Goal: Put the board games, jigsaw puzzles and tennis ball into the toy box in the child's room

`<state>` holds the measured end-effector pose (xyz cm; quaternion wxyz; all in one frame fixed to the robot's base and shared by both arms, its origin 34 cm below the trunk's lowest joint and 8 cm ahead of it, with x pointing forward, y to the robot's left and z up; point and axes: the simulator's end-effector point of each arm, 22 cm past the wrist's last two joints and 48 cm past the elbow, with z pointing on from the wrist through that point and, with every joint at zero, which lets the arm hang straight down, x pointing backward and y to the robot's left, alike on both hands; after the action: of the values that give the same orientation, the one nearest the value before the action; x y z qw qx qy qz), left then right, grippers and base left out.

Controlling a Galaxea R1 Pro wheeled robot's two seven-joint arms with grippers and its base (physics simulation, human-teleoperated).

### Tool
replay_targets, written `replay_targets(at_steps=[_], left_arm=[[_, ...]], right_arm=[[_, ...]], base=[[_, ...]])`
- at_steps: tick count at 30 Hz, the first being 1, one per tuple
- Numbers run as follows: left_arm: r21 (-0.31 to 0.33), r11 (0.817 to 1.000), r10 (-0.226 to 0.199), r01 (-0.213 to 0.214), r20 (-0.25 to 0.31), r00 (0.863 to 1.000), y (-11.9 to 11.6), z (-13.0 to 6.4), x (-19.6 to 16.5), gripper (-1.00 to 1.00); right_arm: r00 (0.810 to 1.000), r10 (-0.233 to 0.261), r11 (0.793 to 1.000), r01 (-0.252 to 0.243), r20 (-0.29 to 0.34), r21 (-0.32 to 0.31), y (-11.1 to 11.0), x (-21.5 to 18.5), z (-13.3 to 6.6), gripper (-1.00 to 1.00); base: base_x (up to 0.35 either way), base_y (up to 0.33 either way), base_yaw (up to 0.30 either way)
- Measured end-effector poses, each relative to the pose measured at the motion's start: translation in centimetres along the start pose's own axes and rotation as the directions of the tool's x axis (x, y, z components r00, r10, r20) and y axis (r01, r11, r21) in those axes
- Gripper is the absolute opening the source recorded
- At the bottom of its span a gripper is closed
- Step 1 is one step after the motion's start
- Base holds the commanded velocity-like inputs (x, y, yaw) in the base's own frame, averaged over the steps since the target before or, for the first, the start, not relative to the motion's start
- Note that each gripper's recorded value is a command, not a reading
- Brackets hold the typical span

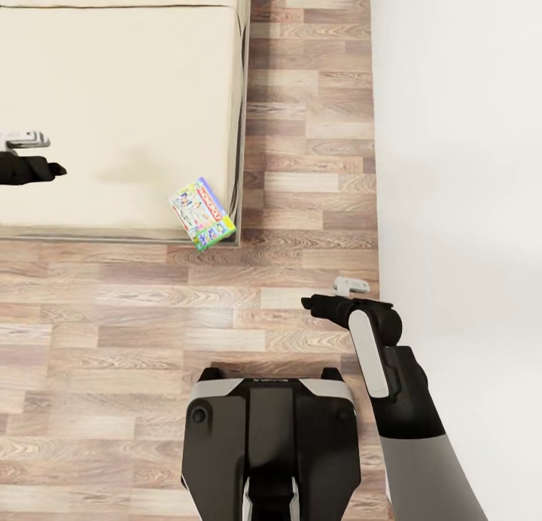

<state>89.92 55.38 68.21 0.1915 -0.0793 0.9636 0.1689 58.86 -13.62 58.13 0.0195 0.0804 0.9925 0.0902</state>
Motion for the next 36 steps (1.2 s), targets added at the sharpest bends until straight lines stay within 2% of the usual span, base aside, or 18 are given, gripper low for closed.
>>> replay_targets(at_steps=[17,36], left_arm=[[-0.005,1.0,0.011,-0.011,-0.036,0.999,0.4,-0.4,2.3,1.0],[-0.011,1.0,0.003,-0.003,-0.016,1.0,1.4,-2.1,0.9,1.0]], right_arm=[[1.0,0.001,1.0,-0.001,-0.005,0.002,0.0,0.8,-1.0,1.0],[1.0,-0.001,1.0,0.001,-0.003,0.009,-0.2,1.3,-2.1,1.0]], base=[[0.0,0.0,0.0],[0.0,0.0,0.0]])
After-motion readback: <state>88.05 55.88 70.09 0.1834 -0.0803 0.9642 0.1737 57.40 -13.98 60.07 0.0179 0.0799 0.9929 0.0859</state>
